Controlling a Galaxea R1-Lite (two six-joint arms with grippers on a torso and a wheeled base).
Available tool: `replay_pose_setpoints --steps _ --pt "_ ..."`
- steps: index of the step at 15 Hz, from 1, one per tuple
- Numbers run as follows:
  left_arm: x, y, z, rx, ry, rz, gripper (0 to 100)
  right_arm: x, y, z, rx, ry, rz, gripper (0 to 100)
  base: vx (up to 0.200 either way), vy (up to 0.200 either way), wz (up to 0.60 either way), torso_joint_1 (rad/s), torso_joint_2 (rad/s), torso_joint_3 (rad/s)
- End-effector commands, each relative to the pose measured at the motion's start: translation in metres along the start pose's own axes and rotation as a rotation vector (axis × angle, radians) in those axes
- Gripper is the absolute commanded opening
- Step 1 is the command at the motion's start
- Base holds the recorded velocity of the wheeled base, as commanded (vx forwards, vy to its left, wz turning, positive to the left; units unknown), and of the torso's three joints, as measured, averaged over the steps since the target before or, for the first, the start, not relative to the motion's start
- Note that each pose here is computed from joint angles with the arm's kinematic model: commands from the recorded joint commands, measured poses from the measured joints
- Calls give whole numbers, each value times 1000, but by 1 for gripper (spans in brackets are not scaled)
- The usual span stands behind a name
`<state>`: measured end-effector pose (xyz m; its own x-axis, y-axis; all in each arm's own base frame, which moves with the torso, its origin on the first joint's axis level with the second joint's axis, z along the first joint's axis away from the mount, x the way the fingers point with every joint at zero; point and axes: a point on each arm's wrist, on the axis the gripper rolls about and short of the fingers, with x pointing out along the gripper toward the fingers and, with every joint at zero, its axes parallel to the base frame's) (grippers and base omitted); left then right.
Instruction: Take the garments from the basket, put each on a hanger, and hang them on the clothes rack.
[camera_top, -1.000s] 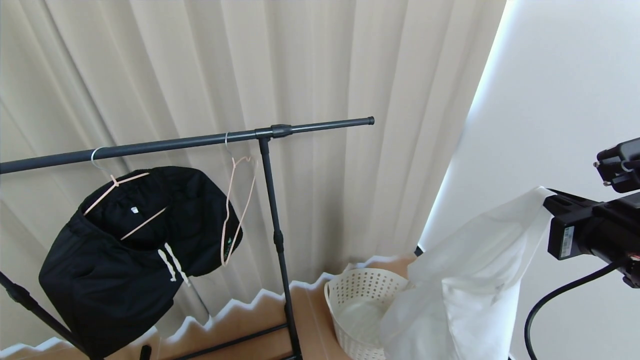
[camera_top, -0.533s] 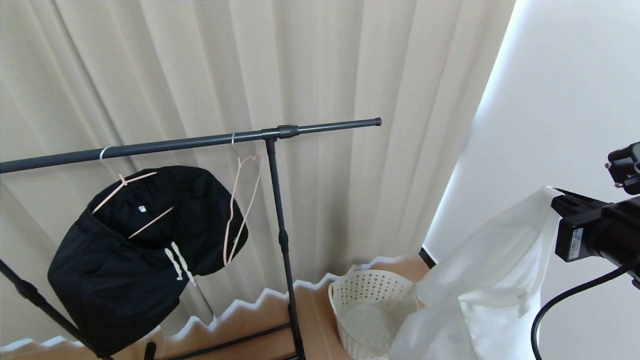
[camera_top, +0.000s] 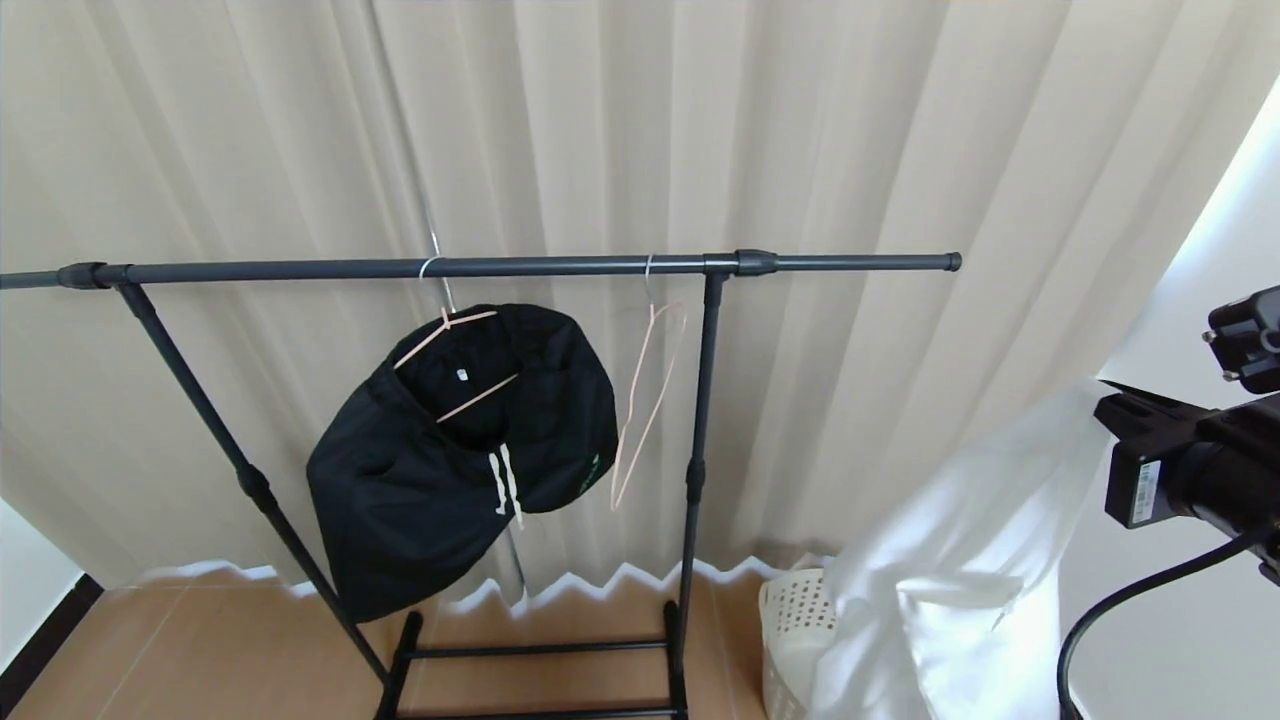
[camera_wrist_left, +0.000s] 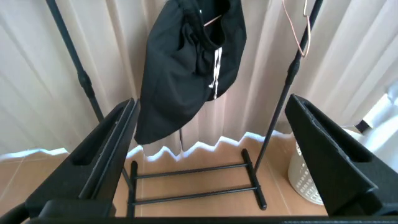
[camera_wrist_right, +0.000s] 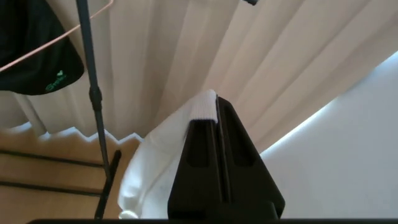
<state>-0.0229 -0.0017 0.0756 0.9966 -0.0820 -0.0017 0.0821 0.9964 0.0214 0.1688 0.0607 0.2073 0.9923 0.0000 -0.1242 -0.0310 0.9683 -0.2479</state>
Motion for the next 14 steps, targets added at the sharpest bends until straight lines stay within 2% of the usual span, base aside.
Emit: replay_pose_setpoints --steps 1,6,10,12,13,14 --pt "0 0 0 0 -2 1 100 0 0 0 -2 0 1 0 -200 0 0 2 7 2" --pt "0 0 0 0 0 1 100 -1 0 0 -1 -1 0 0 0 200 0 -4 1 5" --pt "0 0 0 2 -2 1 100 0 1 -3 -32 11 4 0 0 0 0 0 0 0" --pt "0 0 0 27 6 1 100 -1 3 -3 -59 9 16 0 0 0 0 0 0 0" --pt "1 0 2 62 24 0 100 0 10 0 -64 -1 51 0 0 0 0 0 0 0" --pt "4 0 12 81 91 -10 100 2 22 6 -70 -16 110 0 0 0 0 0 0 0"
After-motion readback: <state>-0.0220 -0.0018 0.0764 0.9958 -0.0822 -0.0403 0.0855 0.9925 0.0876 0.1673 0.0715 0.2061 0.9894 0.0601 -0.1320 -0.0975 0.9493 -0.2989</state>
